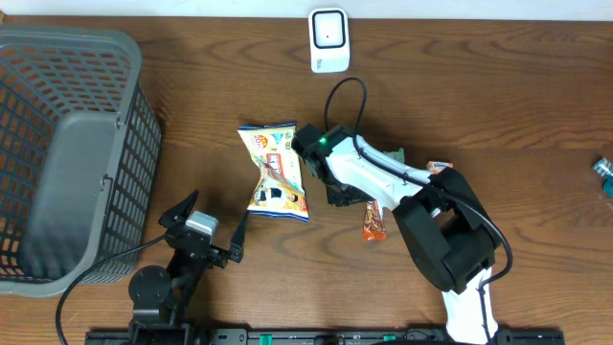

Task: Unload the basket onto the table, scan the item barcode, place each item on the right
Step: 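Reach the right gripper back toward the red bar, then grasp the red bar with the right gripper and lift, then raise the red bar to the scanner and hold it there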

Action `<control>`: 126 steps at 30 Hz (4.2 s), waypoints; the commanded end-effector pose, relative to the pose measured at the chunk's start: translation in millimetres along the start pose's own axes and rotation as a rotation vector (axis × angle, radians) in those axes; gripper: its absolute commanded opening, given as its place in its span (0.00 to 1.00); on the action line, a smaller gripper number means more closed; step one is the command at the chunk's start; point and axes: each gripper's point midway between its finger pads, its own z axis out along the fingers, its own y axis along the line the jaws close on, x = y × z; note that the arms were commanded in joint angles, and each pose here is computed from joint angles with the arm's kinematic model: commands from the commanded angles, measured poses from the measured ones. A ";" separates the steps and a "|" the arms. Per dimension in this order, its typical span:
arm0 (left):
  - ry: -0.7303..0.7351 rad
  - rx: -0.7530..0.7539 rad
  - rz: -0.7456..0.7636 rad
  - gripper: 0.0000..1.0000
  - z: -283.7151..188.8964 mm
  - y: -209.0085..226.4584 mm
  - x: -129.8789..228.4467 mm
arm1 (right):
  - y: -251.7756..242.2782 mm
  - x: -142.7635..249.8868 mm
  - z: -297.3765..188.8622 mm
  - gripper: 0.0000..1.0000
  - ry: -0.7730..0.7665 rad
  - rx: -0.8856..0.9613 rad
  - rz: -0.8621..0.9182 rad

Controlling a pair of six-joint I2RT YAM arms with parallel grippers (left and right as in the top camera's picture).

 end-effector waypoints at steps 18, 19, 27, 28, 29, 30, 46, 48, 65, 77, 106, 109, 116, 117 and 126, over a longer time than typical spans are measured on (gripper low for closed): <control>0.039 0.018 -0.018 0.98 1.9 -2.8 16.9 | 61.2 38.4 -15.5 0.01 0.230 -0.459 -0.236; 0.039 0.018 -0.018 0.98 1.9 -2.8 16.9 | 80.2 44.4 -36.8 0.01 0.283 -0.663 -0.301; 0.039 0.018 -0.018 0.98 1.9 -2.8 16.9 | 86.3 49.2 -133.2 0.01 0.402 -1.437 -0.390; 0.039 0.018 -0.018 0.98 1.9 -2.8 16.9 | 82.1 48.3 -140.4 0.01 0.408 -1.489 -0.380; 0.039 0.018 -0.018 0.98 1.8 -2.8 16.7 | 78.7 47.0 -146.6 0.01 0.411 -1.534 -0.371; 0.039 0.018 -0.018 0.98 1.9 -2.8 16.9 | 75.2 45.3 -153.2 0.01 0.410 -1.581 -0.361; 0.039 0.018 -0.018 0.98 1.9 -2.8 16.9 | 39.0 19.6 -203.9 0.01 -0.021 -1.988 -0.436; 0.039 0.018 -0.018 0.98 1.9 -2.8 16.9 | 39.7 20.0 -204.1 0.01 -0.157 -1.994 -0.526; 0.039 0.018 -0.018 0.98 1.9 -2.8 16.9 | 66.2 46.8 -227.2 0.01 -0.791 -1.966 -1.059; 0.039 0.018 -0.018 0.98 1.9 -2.8 16.9 | 43.5 33.7 -242.1 0.01 -0.962 -1.904 -1.093; 0.039 0.018 -0.018 0.98 1.9 -2.8 16.9 | -14.3 25.9 -181.1 0.01 -0.469 -1.945 -0.490; 0.039 0.018 -0.018 0.98 1.9 -2.8 16.9 | -17.8 24.3 -178.3 0.01 -0.193 -1.964 -0.303; 0.039 0.018 -0.018 0.98 1.9 -2.8 16.9 | -15.0 25.5 -180.6 0.01 0.067 -1.969 -0.136; 0.039 0.018 -0.018 0.98 1.9 -2.8 16.9 | -15.0 25.6 -180.5 0.01 0.123 -1.965 -0.098; 0.039 0.018 -0.018 0.98 1.9 -2.8 16.9 | -10.2 34.9 -178.2 0.01 0.482 -1.882 0.080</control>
